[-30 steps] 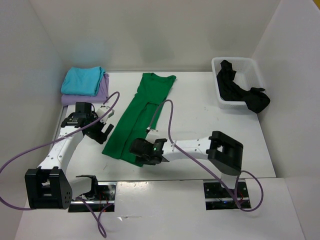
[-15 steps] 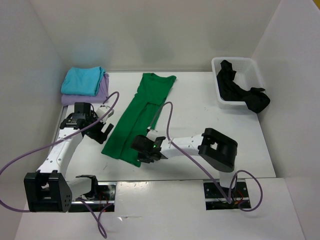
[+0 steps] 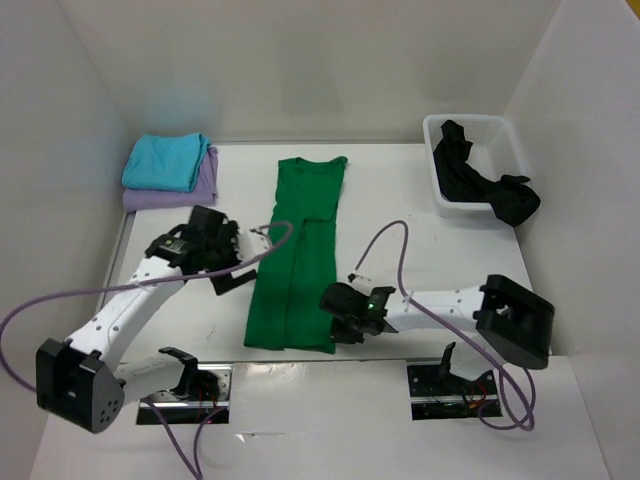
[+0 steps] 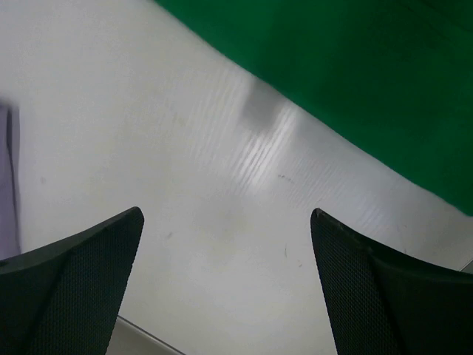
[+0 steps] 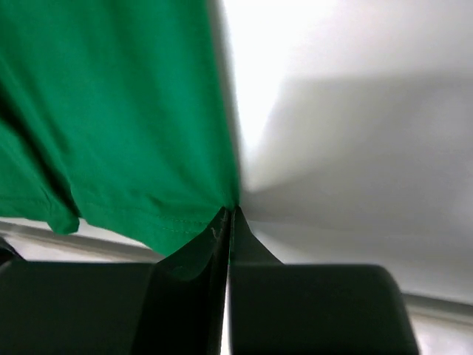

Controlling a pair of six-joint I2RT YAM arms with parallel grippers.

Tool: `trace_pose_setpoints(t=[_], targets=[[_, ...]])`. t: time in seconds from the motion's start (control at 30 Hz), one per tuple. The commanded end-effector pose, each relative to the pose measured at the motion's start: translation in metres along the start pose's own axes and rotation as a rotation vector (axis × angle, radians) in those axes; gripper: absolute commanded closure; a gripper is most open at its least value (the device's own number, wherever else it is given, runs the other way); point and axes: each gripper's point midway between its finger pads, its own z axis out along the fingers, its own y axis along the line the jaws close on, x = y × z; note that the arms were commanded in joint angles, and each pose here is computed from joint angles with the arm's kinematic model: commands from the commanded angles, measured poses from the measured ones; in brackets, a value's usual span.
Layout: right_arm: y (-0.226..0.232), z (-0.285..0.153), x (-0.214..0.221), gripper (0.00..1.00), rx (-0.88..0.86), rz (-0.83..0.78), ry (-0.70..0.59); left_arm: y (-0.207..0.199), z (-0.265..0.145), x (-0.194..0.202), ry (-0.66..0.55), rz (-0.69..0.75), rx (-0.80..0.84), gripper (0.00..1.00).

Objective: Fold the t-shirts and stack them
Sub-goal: Rotate the tshirt 90 degrees, then grab the bottom of the folded rectangular tshirt with both arms

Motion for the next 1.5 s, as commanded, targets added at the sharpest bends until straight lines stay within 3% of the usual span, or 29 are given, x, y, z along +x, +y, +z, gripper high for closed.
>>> trace_pose_setpoints(t=[0.0,0.13,0.23,0.33,0.4,0.47,0.53,0.63,0.8,0.9,1.1,1.33,1.4,1.47], targets=[[-0.067,-0.011,0.019,1.0,0.16,-0.012,0.063,-0.023,0.007,-0.024,0.051,0.26,0.087,0.0],[-0.063,-0.037,0.016,0.48,0.053,-0.013,0.062,-0.049,0.017,-0.031,0.161,0.533,0.077,0.0],[-0.057,-0.054,0.008,0.41,0.001,-0.006,0.025,-0.076,0.018,-0.016,0.189,0.755,0.103,0.0],[-0.045,-0.066,0.001,0.41,-0.074,0.025,-0.005,-0.109,0.002,-0.016,-0.014,1.009,0.167,0.0],[-0.044,-0.067,0.001,0.41,-0.094,0.027,-0.009,-0.128,-0.025,-0.026,-0.249,1.201,0.16,0.0],[-0.044,-0.067,0.001,0.41,-0.094,0.027,-0.009,-0.141,-0.042,-0.026,-0.399,1.289,0.117,0.0],[-0.037,-0.069,-0.001,0.41,-0.109,0.029,-0.013,-0.16,-0.052,-0.028,-0.513,1.383,0.161,0.0],[-0.026,-0.066,-0.002,0.41,-0.114,-0.003,-0.005,-0.178,-0.047,-0.021,-0.56,1.484,0.255,0.0],[-0.03,-0.047,0.006,0.41,-0.032,-0.065,0.04,-0.199,-0.029,-0.007,-0.577,1.569,0.384,0.0],[-0.025,-0.039,0.008,0.41,-0.027,-0.068,0.063,-0.203,-0.021,-0.004,-0.55,1.606,0.457,0.08],[-0.024,-0.024,0.01,0.41,0.014,-0.098,0.108,-0.184,0.027,0.018,-0.266,1.843,0.527,0.24],[-0.024,-0.014,0.011,0.41,0.017,-0.121,0.147,-0.197,0.034,0.035,-0.261,1.893,0.595,0.27],[-0.026,-0.012,0.011,0.41,0.024,-0.122,0.156,-0.197,0.037,0.041,-0.23,1.894,0.624,0.3],[-0.033,-0.009,0.013,0.41,0.044,-0.133,0.164,-0.198,0.04,0.044,-0.21,1.889,0.663,0.43]])
